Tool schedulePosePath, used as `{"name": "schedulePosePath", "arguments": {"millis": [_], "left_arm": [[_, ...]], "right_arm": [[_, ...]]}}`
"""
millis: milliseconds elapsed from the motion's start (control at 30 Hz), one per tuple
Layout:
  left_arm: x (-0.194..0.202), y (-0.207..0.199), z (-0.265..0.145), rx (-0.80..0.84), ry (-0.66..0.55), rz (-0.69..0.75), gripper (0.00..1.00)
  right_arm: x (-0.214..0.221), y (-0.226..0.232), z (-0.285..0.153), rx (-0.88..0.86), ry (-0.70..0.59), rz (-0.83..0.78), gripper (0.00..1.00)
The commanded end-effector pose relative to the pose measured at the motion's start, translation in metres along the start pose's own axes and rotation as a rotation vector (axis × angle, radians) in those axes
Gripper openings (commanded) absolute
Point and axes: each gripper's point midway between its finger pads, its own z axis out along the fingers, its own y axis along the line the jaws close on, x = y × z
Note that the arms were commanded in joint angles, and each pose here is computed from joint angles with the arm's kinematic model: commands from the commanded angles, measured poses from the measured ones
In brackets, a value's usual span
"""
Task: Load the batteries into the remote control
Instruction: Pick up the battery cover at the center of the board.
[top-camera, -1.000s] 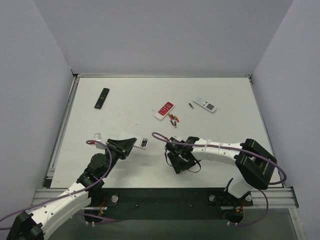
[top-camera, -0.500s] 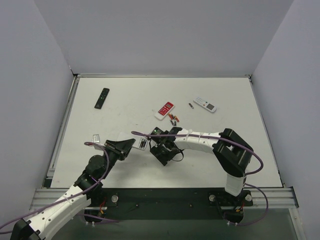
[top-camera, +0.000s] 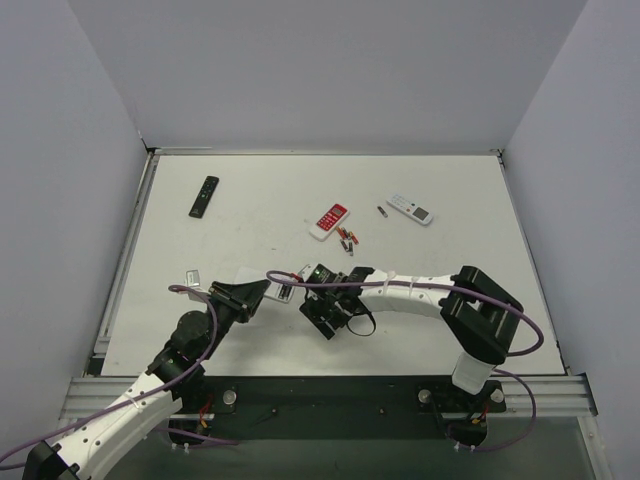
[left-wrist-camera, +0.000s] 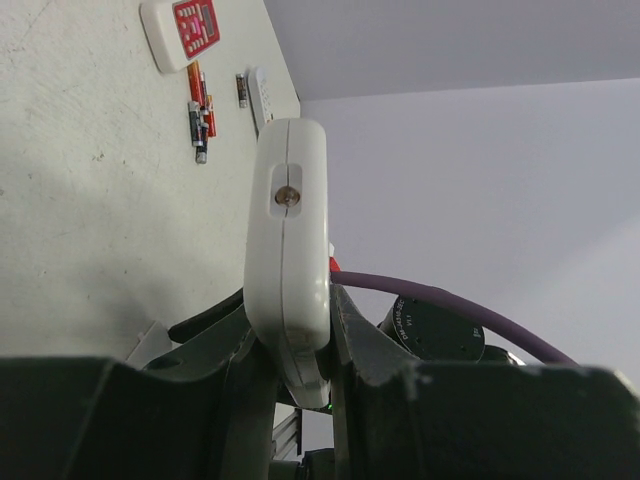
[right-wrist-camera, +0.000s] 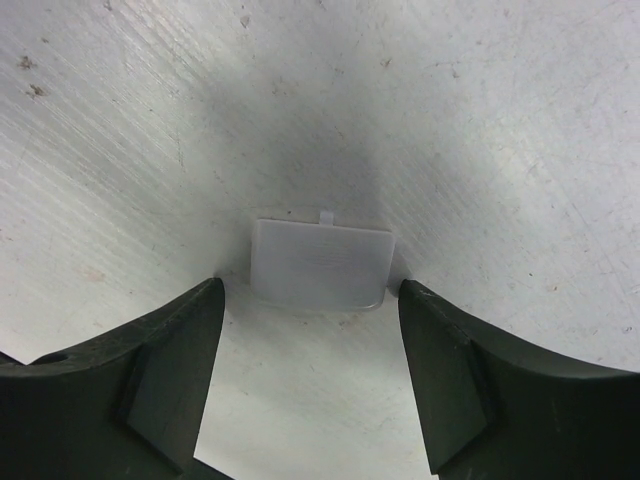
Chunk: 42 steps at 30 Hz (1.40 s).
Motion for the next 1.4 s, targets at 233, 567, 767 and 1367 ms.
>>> {"name": "schedulePosePath", "arguments": {"millis": [233, 567, 767, 1367], "left_arm": [[0.0, 0.064, -0.004, -0.119, -0.014, 0.023, 0.0], [0.0, 0.065, -0.004, -0.121, -0.017, 0.016, 0.0], [0.0, 0.065, -0.004, -0.12, -0.016, 0.01, 0.0], [0.0, 0.063, -0.003, -0.117, -0.015, 0.003, 0.0]], "right_arm": [[0.036, -0.011, 0.01, 0.078, -0.002, 0.08, 0.56], [0.046, -0.009, 0.007, 0.127, -0.014, 0.075, 0.54], [0.048, -0.014, 0.005, 0.168, -0.02, 0.084, 0.54], [0.059, -0.013, 0.017, 0.149, 0.012, 0.121, 0.47]]}}
